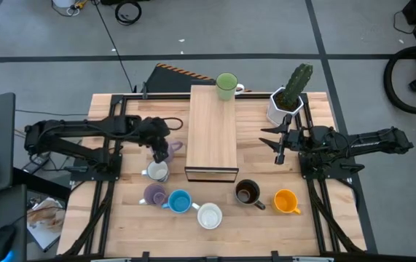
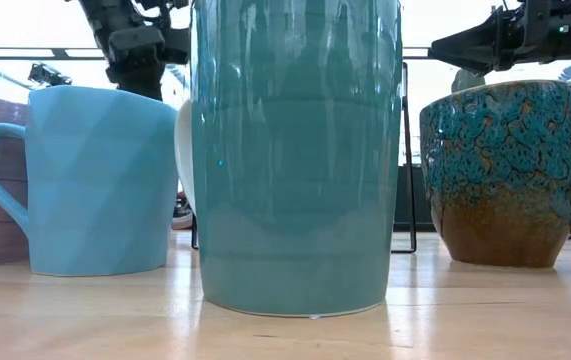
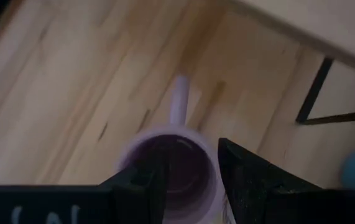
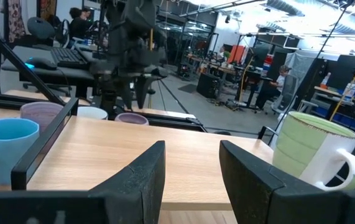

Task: Place coffee mugs
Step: Put the top purple mug on the shelf

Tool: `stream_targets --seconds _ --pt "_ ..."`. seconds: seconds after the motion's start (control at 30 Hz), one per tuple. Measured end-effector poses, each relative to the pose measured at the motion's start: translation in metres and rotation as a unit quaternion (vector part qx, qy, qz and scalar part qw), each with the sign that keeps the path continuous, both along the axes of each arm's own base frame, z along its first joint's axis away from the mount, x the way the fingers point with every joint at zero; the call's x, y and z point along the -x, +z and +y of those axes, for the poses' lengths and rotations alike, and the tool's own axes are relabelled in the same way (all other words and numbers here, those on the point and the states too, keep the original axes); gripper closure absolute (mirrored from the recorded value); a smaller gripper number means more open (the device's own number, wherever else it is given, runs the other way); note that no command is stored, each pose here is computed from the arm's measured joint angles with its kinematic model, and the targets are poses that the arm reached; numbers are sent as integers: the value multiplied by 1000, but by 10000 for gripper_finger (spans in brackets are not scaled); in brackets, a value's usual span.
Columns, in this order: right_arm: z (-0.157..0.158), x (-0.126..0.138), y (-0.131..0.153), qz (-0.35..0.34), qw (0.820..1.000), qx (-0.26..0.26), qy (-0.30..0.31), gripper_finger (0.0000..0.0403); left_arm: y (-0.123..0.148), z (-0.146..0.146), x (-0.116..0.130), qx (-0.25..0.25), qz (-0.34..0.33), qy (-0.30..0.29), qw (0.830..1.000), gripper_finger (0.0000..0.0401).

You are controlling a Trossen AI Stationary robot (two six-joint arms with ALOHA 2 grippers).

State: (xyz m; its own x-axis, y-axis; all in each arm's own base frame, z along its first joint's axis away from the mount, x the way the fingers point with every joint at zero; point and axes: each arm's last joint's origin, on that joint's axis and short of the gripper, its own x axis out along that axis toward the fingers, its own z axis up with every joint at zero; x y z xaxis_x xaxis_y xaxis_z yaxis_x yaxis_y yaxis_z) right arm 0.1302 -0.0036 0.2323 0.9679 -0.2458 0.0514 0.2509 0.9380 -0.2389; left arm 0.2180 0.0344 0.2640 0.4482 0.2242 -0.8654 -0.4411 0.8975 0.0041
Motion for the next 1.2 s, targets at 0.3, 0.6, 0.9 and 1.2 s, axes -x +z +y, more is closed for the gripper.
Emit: stream_targets --seconds 0.3,0.6,0.9,1.2 --pt "0 0 0 -1 1000 1 7 245 -27 -5 -15 52 74 -33 995 260" --pt "0 0 0 -2 1000 1 8 245 -45 -3 -25 58 117 -42 991 260" --pt "0 0 0 -2 1000 1 8 245 -60 -2 -32 55 152 -61 985 260" --pt "0 0 0 -1 1000 1 8 245 -62 -2 -32 53 164 -83 982 360"
